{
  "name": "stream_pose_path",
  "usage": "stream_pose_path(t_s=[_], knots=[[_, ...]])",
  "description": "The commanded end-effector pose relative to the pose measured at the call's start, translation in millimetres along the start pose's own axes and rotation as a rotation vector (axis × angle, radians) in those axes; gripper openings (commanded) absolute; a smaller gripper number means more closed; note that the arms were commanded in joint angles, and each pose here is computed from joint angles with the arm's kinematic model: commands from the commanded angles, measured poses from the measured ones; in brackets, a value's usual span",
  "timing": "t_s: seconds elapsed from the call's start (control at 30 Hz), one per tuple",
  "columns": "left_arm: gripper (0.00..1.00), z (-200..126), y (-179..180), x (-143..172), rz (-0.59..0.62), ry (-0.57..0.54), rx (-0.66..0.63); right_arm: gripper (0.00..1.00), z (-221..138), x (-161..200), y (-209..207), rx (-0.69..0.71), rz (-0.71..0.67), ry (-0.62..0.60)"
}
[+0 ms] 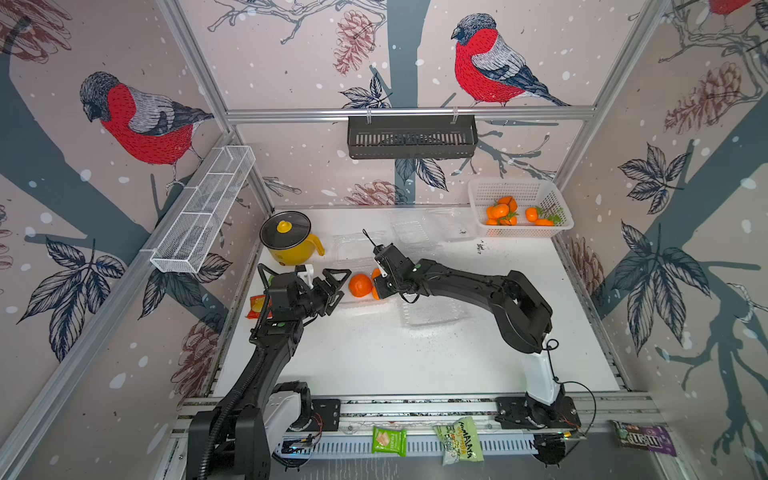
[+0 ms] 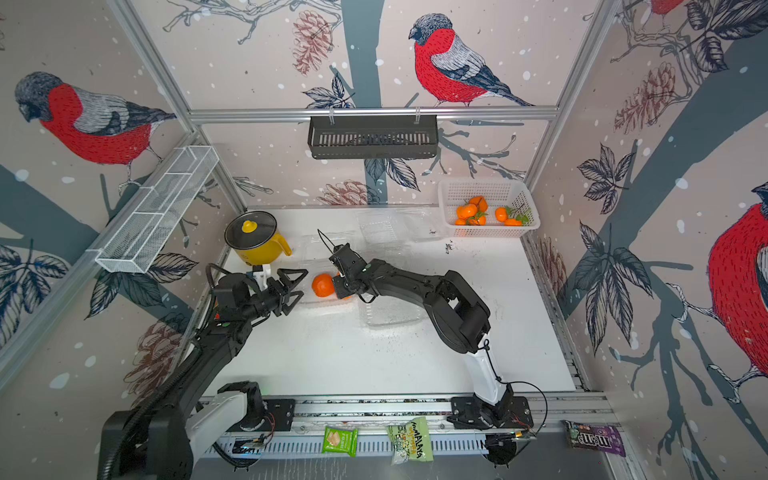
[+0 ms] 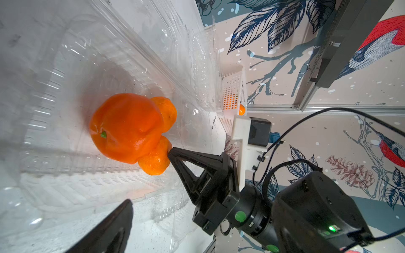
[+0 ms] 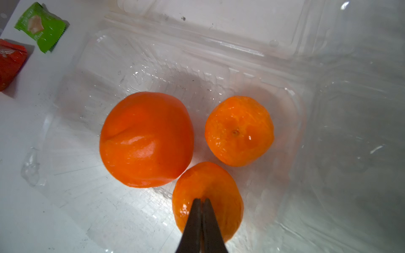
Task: Take oranges out of containers
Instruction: Pick up the orange from the packing box, then place the orange in the basket.
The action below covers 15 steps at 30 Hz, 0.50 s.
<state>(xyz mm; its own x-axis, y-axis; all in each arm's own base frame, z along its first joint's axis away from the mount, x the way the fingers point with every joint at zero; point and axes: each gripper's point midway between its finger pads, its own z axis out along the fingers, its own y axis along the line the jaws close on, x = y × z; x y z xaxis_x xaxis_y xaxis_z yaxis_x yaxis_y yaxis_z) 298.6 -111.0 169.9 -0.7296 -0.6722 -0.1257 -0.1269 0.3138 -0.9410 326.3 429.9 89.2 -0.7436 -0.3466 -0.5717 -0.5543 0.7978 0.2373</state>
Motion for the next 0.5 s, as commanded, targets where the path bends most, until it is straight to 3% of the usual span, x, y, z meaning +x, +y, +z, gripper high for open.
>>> stream_pose_path(t_s=[0.0, 0.1, 0.2, 0.47], knots=[[0.97, 5.4, -25.0, -0.2, 0.080, 0.015, 0.048, 0.05, -26.6, -27.3, 0.4, -0.014, 0.013, -0.070], [0.97, 16.7, -51.4, 1.1, 0.139, 0.025, 0.062, 0.05, -60.2, -55.1, -12.4, -0.039, 0.049, -0.147], [0.97, 38.1, -86.7, 5.9, 0.211, 0.047, 0.079, 0.05, -103.2, -88.2, -56.3, 0.013, 0.107, -0.255], [0.97, 142.1, -179.8, 46.1, 0.341, 0.184, 0.193, 0.05, -203.5, -136.8, -266.5, 0.214, 0.442, -0.567]])
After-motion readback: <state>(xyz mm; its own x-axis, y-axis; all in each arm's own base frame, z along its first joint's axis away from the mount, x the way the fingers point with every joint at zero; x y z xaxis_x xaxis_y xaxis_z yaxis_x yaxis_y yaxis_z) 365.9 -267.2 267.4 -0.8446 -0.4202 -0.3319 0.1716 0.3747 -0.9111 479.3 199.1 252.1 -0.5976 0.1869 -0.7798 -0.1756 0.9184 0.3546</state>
